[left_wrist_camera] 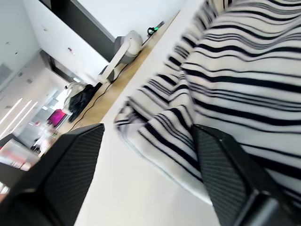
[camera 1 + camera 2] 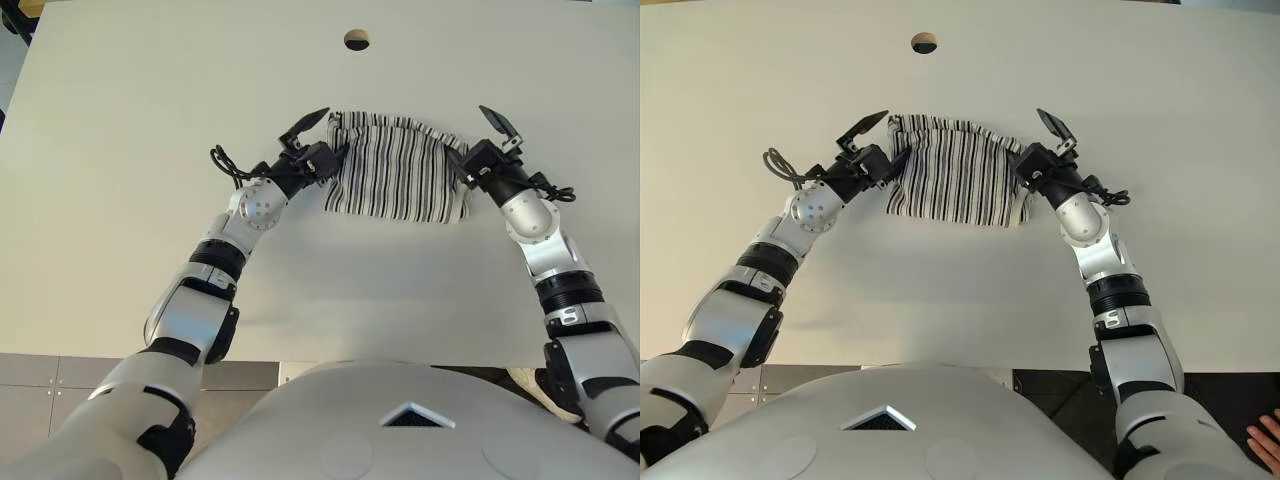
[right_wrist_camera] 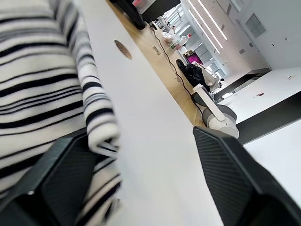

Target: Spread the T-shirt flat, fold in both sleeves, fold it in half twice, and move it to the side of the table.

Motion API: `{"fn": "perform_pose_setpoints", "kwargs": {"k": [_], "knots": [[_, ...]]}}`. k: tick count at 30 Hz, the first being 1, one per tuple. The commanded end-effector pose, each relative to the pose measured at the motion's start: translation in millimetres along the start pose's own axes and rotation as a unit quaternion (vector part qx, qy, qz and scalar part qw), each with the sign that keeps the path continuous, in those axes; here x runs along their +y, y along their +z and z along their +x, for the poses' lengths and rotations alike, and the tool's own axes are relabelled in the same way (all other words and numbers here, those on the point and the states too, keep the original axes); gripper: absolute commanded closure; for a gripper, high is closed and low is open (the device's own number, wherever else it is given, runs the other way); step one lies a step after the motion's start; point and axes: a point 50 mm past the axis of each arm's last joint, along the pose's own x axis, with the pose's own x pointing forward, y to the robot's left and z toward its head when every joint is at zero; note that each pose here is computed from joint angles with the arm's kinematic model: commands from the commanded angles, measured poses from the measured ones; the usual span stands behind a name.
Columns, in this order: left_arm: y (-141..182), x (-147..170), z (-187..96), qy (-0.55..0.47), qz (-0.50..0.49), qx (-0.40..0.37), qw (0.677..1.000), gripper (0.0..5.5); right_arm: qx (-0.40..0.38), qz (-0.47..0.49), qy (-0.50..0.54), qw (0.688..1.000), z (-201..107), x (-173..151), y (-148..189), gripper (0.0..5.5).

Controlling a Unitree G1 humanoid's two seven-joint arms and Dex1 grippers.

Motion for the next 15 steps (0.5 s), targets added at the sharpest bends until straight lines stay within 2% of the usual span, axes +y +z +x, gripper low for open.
{"fn": "perform_pose_setpoints", "kwargs": {"k": [1, 4, 8, 11, 14, 15], "knots": [[-13, 22, 0, 0.063, -0.025, 0.05, 0.996, 1.57, -0.013, 0.011, -0.032, 0.999, 4, -11, 6, 1.54], [-25, 31, -7, 0.108, -0.041, 0.092, 0.989, 1.57, -0.068, 0.005, -0.057, 0.996, 1, -19, 28, 1.54], [-27, 36, -10, 0.153, -0.066, 0.091, 0.982, 1.57, -0.115, 0.014, -0.074, 0.991, 0, -25, 53, 1.54], [-25, 45, -13, 0.219, -0.109, 0.072, 0.967, 1.57, -0.151, 0.049, 0.009, 0.987, 11, 1, 77, 1.54], [-24, 50, -14, 0.271, -0.143, 0.061, 0.95, 1.57, -0.138, 0.073, 0.083, 0.984, 23, 22, 81, 1.54], [-19, 53, -12, 0.296, -0.162, 0.044, 0.94, 1.57, -0.103, 0.095, 0.115, 0.983, 30, 33, 71, 1.54]]}}
